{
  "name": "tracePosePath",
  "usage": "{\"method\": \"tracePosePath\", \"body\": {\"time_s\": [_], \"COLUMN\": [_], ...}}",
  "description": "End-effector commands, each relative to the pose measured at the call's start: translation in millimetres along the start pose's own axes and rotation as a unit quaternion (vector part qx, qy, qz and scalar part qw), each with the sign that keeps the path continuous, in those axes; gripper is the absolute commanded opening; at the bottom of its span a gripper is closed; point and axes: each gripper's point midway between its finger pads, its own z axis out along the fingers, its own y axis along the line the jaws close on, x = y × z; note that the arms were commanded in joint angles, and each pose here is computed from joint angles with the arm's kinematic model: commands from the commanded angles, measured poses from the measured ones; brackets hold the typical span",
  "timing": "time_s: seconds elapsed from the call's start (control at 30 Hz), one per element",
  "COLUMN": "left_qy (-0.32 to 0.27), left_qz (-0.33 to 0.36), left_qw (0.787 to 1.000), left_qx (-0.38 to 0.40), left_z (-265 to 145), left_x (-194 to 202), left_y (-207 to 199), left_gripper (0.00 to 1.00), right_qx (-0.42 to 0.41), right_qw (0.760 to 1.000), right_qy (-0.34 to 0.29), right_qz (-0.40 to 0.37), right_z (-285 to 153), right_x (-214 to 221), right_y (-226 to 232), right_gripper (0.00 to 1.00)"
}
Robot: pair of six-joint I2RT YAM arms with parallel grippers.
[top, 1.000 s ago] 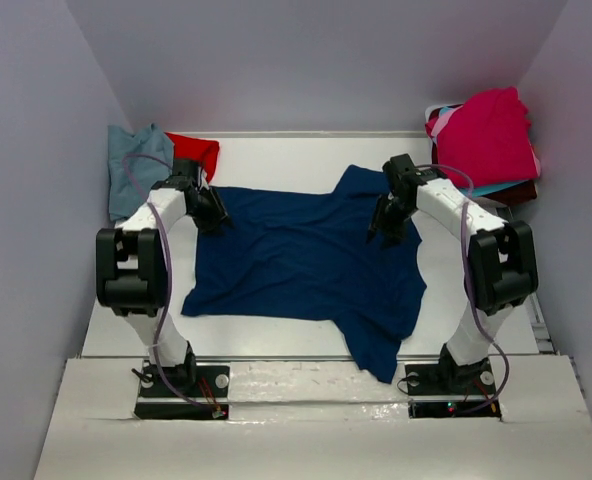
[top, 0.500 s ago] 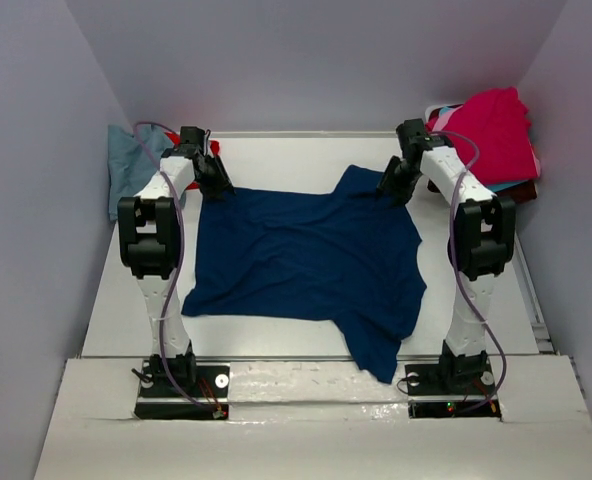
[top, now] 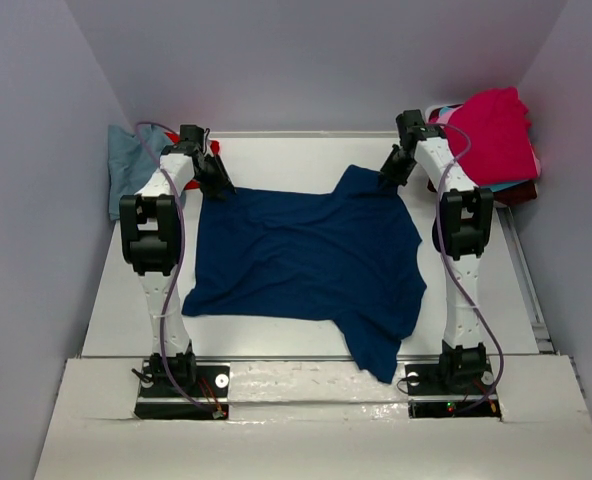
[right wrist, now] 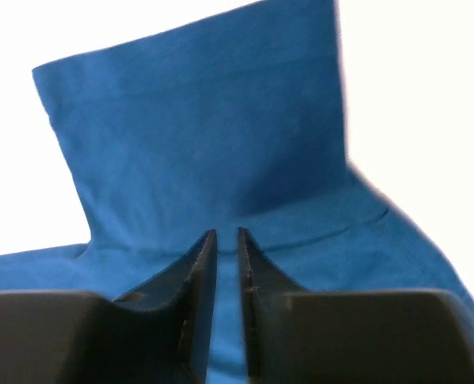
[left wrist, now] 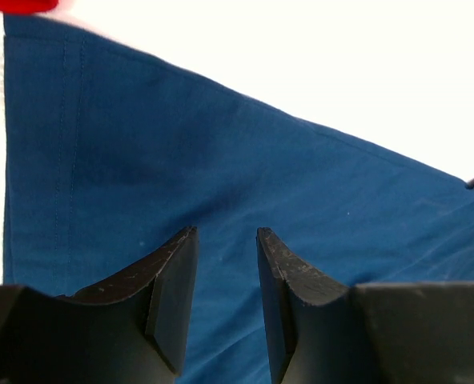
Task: Fold and stack the t-shirts
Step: Flatten the tshirt out
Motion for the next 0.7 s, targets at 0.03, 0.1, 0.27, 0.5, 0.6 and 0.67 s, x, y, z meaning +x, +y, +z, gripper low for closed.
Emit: {"method": "tracePosePath", "body": {"time_s": [0.03,0.1,0.27,0.5,0.6,0.67], "left_qy": [-0.016,-0.017,-0.016,-0.013,-0.011,-0.012], "left_qz": [0.013,0.013,0.019,0.026,0.031,0.032], "left_qw": [1.000,0.999,0.999,1.000,0.999,0.999], "left_qx": [0.024,0.026,0.023,0.013,0.015,0.015], "left_z": [-31,-36,-43,-51,-54,-56], "left_x": [-9,-8,-6,-1,0,-1], "left_y": [-18,-20,-19,-15,-21,-22], "left_gripper": [0.46,0.46,0.46,0.46,0.46,0.46], "right_qx": [-0.006,-0.001,0.006,-0.011,-0.030,-0.043], "right_qw": [0.999,0.999,0.999,0.999,0.998,0.997], "right_qy": [-0.030,-0.031,-0.034,-0.037,-0.025,-0.021], "right_qz": [0.022,0.020,0.007,-0.026,-0.040,-0.052], "right_z": [4,12,27,47,58,65], "right_x": [-28,-29,-33,-38,-34,-33], "right_y": [-6,-8,-11,-8,-3,1], "right_gripper": [0.12,0.09,0.07,0.08,0.09,0.11]}}
